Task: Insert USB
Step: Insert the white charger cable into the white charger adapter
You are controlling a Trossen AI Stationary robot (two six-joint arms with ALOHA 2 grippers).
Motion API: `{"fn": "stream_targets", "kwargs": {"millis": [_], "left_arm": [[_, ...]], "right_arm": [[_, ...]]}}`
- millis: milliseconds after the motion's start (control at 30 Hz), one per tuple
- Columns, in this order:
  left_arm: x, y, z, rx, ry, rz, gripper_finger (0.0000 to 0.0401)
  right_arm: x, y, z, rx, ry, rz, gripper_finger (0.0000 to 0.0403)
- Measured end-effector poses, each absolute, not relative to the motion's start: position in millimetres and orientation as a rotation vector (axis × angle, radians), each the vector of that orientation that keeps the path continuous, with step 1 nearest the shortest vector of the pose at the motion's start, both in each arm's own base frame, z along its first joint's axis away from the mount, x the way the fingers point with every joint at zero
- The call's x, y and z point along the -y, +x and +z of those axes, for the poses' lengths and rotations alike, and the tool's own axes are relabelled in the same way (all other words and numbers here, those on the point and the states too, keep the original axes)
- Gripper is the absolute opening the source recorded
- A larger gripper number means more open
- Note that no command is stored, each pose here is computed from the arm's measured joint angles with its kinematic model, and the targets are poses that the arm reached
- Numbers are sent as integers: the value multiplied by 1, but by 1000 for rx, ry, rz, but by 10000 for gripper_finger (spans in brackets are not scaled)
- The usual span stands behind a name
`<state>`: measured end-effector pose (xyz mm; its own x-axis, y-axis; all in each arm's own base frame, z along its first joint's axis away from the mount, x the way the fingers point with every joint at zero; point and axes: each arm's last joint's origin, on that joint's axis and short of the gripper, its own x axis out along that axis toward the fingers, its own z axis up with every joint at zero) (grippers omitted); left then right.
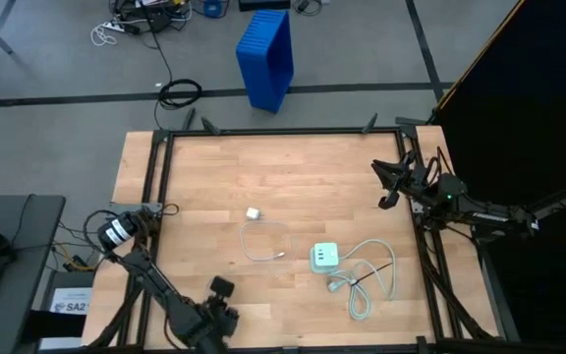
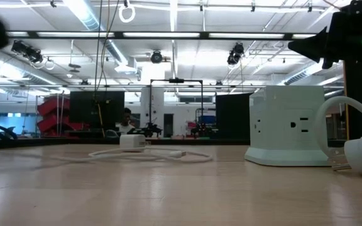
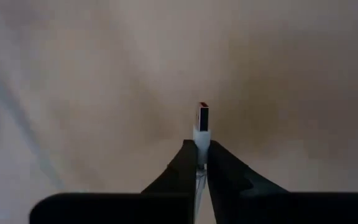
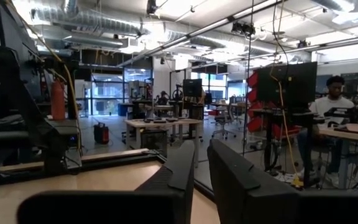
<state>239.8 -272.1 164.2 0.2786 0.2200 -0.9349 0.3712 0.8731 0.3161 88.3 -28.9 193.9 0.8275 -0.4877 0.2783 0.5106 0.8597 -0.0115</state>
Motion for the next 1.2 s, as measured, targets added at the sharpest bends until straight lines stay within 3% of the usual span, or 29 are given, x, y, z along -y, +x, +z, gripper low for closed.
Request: {"fn": "stream_targets", "kwargs": {"millis": [300, 567, 867, 1200], "left_arm": [[236, 278, 209, -1095, 605, -163, 2], [194, 295, 236, -1096, 457, -76, 1], [182, 296, 229, -1154, 463, -83, 1], [154, 248, 207, -1229, 315, 26, 1]], "right_arm": [[29, 88, 194, 272, -87, -530, 41], [28, 85, 204, 393, -73, -530, 31], [25, 76, 221, 657, 176, -425, 24], [23, 97, 208, 455, 245, -272, 30]]}}
